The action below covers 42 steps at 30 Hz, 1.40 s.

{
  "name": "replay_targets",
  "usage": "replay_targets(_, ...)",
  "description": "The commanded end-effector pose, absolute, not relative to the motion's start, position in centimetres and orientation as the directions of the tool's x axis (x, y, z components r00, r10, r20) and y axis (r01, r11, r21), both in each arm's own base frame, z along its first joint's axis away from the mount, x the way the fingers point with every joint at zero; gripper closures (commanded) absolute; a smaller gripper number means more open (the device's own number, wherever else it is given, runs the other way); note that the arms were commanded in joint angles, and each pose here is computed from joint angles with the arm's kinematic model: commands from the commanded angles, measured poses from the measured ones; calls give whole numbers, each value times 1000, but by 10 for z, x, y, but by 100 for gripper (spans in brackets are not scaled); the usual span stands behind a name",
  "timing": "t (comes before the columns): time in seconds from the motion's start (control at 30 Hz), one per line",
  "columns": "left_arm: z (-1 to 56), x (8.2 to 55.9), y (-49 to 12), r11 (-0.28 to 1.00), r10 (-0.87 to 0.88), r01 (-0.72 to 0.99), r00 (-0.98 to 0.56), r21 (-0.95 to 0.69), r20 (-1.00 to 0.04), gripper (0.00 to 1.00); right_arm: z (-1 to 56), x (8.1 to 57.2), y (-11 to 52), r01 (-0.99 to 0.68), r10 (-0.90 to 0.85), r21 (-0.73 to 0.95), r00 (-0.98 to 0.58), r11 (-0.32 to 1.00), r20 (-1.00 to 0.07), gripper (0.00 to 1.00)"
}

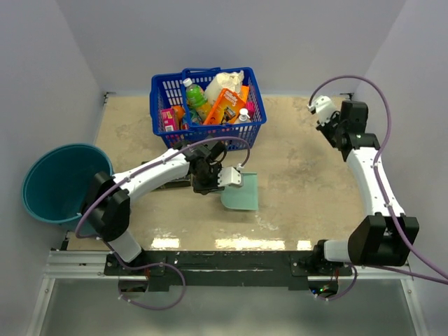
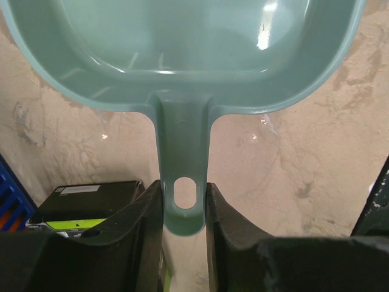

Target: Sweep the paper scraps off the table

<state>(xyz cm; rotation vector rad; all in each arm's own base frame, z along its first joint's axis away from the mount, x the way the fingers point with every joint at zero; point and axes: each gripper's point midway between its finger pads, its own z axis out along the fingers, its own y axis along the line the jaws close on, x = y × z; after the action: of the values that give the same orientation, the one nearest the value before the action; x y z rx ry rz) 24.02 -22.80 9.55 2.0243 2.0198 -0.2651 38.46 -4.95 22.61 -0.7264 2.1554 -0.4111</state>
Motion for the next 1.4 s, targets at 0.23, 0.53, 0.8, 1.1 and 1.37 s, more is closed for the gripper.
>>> replay_targets(0.23, 73, 257, -228, 35, 959, 992, 0, 118, -285, 100, 205, 407, -14, -426, -958, -859, -165, 284, -235, 100)
replay_targets(0.53, 69, 262, -227, 34, 963, 991, 1, 127, -268, 84, 151, 343, 13, -637, -978, -745, -83, 198, -189, 100)
replay_targets(0.8, 65, 256, -223, 34, 962, 991, 3, 128, -273, 65, 112, 287, 20, -824, -966, -514, -145, 238, -215, 90)
replay_targets(1.1, 77, 254, -218, 15, 961, 989, 26, 148, -276, 42, 130, 235, 42, -917, -922, -249, -228, 312, -313, 47)
replay_targets(1.37, 140, 256, -219, 48, 924, 970, 48, 238, -380, 34, 229, 234, 95, -921, -788, -78, -281, 382, -548, 10)
